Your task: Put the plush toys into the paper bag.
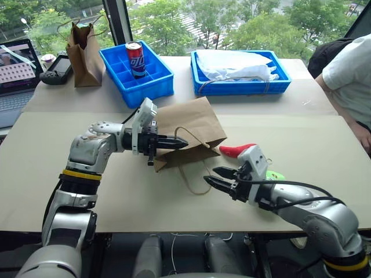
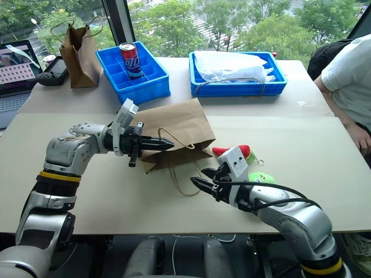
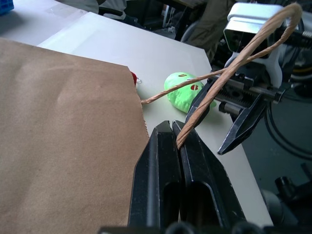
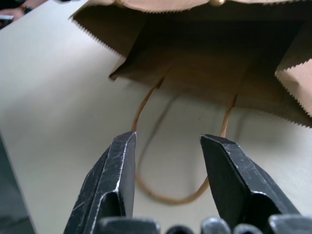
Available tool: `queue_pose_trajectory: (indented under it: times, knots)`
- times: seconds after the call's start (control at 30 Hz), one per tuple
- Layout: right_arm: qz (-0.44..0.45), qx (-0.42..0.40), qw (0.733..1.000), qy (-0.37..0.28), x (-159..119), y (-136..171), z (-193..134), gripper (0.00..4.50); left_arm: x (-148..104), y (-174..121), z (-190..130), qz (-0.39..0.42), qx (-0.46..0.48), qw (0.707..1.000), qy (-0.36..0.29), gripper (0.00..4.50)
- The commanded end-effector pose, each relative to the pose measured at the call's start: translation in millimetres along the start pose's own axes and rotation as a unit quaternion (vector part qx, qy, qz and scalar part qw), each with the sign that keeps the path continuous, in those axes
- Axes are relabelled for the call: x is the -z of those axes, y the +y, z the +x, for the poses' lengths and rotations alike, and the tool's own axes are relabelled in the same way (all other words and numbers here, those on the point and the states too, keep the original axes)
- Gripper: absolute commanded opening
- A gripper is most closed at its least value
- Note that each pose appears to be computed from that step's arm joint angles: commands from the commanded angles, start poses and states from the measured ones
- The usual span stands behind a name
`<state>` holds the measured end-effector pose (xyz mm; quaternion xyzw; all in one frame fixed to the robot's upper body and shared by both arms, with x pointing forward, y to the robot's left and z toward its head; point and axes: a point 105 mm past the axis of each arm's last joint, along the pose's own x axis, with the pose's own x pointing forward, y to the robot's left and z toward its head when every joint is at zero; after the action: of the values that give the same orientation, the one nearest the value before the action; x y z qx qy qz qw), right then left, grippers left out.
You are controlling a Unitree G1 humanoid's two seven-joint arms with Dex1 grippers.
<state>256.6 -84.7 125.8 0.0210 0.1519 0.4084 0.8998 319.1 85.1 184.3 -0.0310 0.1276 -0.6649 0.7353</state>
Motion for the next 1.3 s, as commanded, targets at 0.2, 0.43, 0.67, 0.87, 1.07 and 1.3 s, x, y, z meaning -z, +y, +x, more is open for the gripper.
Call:
queue_pose_trajectory:
  times: [0.2, 0.43, 0.67, 0.87, 1.07, 1.3]
  knots:
    - [-0.007, 0.041, 0.996, -0.081, -19, -8, 41, 0.03, -15, -11, 8, -0.057, -0.011, 0.998, -0.025, 0.00]
    - [-0.031, 0.061, 0.994, -0.082, -12, -22, 78, 0.03, -23, -12, 5, -0.103, -0.013, 0.994, -0.045, 0.00]
    - [-0.048, 0.073, 0.996, -0.013, 30, -38, 88, 0.03, -42, 0, -9, -0.180, -0.033, 0.979, -0.090, 0.00]
    - [-0.057, 0.064, 0.996, 0.007, 40, -35, 88, 0.03, -55, 12, -22, -0.227, -0.055, 0.965, -0.117, 0.00]
    - [-0.053, 0.061, 0.997, 0.012, 43, -34, 86, 0.03, -68, 38, -29, -0.256, -0.118, 0.946, -0.160, 0.00]
    - [-0.048, 0.062, 0.997, 0.012, 45, -33, 84, 0.03, -85, 44, -29, -0.256, -0.131, 0.940, -0.184, 0.00]
